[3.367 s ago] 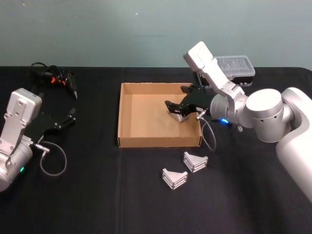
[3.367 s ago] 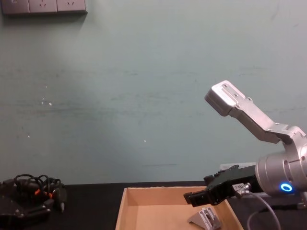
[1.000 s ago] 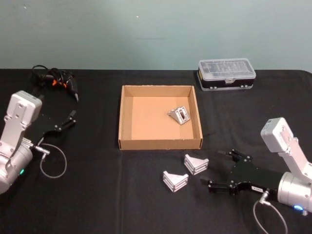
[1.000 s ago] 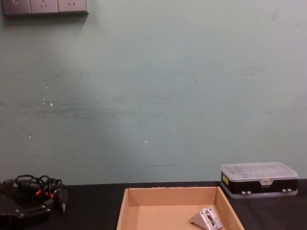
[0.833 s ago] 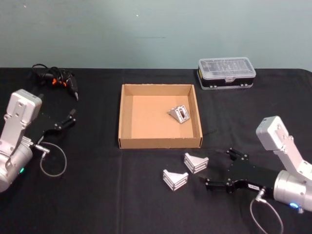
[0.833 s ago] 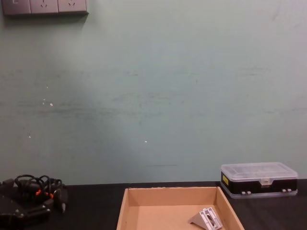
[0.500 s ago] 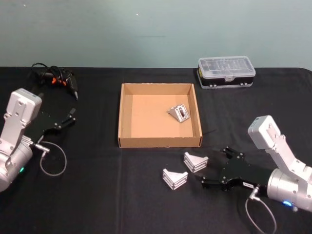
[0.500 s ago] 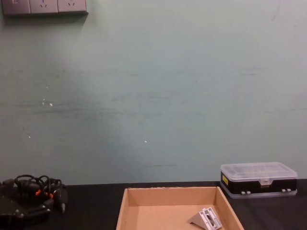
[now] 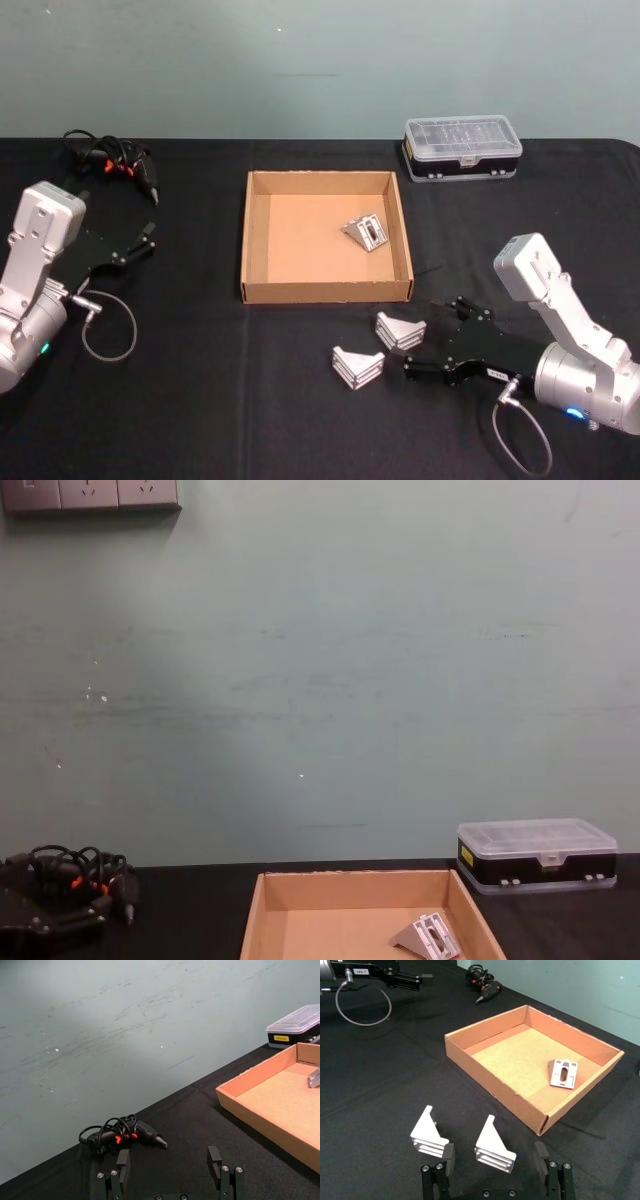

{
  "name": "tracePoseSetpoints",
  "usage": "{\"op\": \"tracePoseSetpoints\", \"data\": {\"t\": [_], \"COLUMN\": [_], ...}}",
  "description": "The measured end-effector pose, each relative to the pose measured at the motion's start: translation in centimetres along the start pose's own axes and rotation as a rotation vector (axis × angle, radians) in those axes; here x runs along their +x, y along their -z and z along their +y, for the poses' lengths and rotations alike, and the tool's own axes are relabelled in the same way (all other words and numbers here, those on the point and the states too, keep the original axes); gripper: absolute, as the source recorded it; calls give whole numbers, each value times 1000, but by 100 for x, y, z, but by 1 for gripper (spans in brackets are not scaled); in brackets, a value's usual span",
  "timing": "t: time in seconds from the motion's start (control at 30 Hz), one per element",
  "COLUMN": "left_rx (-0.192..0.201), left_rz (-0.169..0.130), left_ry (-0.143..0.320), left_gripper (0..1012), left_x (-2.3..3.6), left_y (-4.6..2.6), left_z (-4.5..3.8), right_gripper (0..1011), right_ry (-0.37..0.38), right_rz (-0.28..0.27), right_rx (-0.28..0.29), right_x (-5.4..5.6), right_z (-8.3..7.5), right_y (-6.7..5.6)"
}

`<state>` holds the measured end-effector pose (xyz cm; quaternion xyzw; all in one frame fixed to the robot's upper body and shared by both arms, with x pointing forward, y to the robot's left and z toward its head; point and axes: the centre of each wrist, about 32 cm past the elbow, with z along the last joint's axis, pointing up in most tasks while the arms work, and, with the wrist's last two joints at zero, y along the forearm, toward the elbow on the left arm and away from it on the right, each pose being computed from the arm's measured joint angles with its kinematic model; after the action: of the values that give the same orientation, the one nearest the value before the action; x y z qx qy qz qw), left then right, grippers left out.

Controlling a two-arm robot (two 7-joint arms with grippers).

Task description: Use one hand to pick up the angle iron from the table and place it into the box.

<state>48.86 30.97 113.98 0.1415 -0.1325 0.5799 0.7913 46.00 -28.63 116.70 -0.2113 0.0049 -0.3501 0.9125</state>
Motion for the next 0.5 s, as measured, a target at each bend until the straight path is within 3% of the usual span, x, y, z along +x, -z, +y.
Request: {"op": "tracePoseSetpoints", "data": {"t": [0.5], "left_rx": [0], "left_rz": [0], "left_ry": [0], "left_gripper": [1011], "left_x": [0], "left_y": [0], "left_z": [0], "right_gripper": [1000], "right_ry": [30], "right_rz": [35], "right_rx": [-24], "right_x": [-46], "right_z": [120], "right_y": [-16]}}
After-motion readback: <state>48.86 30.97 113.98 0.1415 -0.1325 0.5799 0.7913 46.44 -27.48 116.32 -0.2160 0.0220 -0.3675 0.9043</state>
